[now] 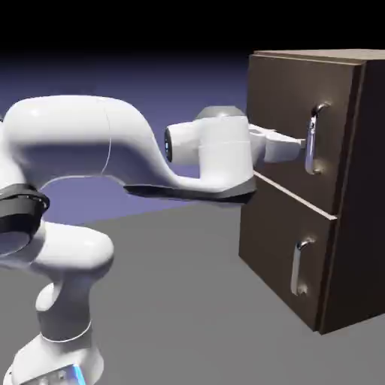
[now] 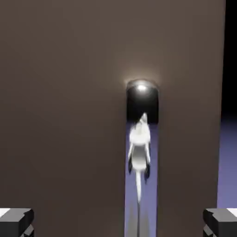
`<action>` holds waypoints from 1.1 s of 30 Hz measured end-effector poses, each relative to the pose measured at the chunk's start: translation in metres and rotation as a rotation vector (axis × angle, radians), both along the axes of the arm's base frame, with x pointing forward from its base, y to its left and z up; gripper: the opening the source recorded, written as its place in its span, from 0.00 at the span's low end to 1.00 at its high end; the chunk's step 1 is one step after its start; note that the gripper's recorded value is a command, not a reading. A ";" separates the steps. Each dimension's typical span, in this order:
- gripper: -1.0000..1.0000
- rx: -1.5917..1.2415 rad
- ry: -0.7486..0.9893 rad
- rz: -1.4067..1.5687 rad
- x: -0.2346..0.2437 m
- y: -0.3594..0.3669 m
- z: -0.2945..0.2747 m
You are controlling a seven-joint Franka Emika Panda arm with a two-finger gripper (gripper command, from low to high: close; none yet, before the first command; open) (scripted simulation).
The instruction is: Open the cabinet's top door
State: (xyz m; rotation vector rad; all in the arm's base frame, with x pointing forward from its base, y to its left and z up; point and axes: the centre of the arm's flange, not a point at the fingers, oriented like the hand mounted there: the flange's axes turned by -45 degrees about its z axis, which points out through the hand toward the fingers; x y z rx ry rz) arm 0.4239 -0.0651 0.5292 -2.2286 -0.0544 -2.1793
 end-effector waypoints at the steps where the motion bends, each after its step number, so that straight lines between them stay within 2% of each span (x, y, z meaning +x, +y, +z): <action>1: 0.50 0.004 -0.011 0.004 0.003 -0.004 -0.003; 3: 0.50 0.008 -0.022 0.007 0.006 -0.007 -0.006; 8: 0.50 0.008 -0.022 0.007 0.055 -0.005 -0.006; 9: 0.00 0.008 -0.022 0.007 0.056 -0.005 -0.006; 11: 0.00 0.008 -0.022 0.007 0.056 -0.005 -0.006; 33: 0.00 -0.002 -0.023 -0.349 -0.061 0.063 -0.006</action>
